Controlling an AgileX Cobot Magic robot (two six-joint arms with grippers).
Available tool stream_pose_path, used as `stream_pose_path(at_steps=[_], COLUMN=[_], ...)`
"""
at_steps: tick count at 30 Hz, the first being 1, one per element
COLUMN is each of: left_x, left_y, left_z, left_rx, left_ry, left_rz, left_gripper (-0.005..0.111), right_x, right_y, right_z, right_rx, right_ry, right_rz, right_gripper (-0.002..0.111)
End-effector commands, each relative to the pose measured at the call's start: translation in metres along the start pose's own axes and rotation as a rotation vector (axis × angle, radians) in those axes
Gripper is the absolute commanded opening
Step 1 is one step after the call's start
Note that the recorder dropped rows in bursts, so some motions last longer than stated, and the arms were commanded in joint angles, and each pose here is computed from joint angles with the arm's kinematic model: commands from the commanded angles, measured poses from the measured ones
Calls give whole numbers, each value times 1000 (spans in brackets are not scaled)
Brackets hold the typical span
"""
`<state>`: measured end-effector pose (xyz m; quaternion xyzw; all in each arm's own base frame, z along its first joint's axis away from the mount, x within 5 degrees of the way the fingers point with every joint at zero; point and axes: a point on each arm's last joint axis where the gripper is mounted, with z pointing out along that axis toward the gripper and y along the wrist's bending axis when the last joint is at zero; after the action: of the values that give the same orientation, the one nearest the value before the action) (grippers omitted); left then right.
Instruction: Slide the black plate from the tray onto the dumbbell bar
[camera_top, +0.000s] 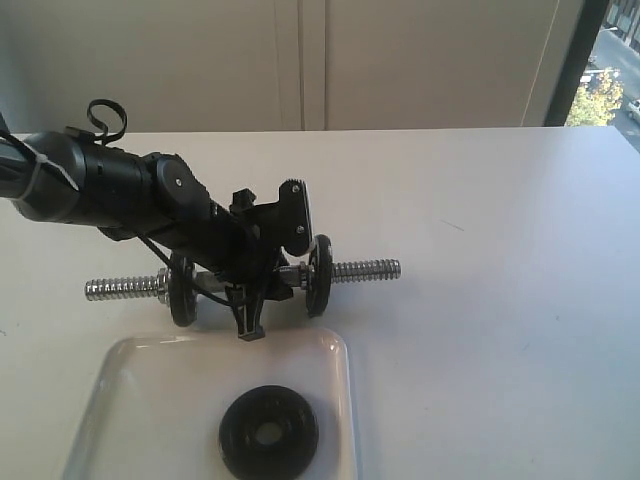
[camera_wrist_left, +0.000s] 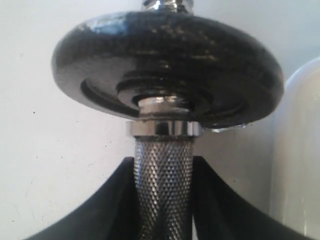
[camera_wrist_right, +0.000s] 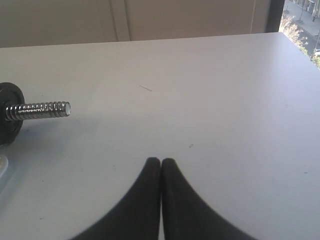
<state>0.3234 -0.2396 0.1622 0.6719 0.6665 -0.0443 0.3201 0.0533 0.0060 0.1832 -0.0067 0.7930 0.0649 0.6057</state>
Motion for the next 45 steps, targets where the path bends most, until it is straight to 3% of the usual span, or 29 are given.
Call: stream_pose_path(at_steps=[1, 7, 12, 45], left_x=[-1, -1, -2, -23], left_y=[-3, -3, -3, 9], left_z=[0, 0, -2, -49], left_rx=[36, 38, 37, -47], left_ry=[1, 1, 0, -77], left_rz=[9, 6, -72, -46], left_gripper=[32, 30, 0, 0], right_x=[1, 1, 1, 1], right_y=[0, 0, 0, 0], right_z=[0, 0, 0, 0], right_rx=[0, 0, 0, 0], right_ry=[-4, -4, -4, -4], right_rz=[0, 0, 0, 0], right_gripper=[0, 0, 0, 0])
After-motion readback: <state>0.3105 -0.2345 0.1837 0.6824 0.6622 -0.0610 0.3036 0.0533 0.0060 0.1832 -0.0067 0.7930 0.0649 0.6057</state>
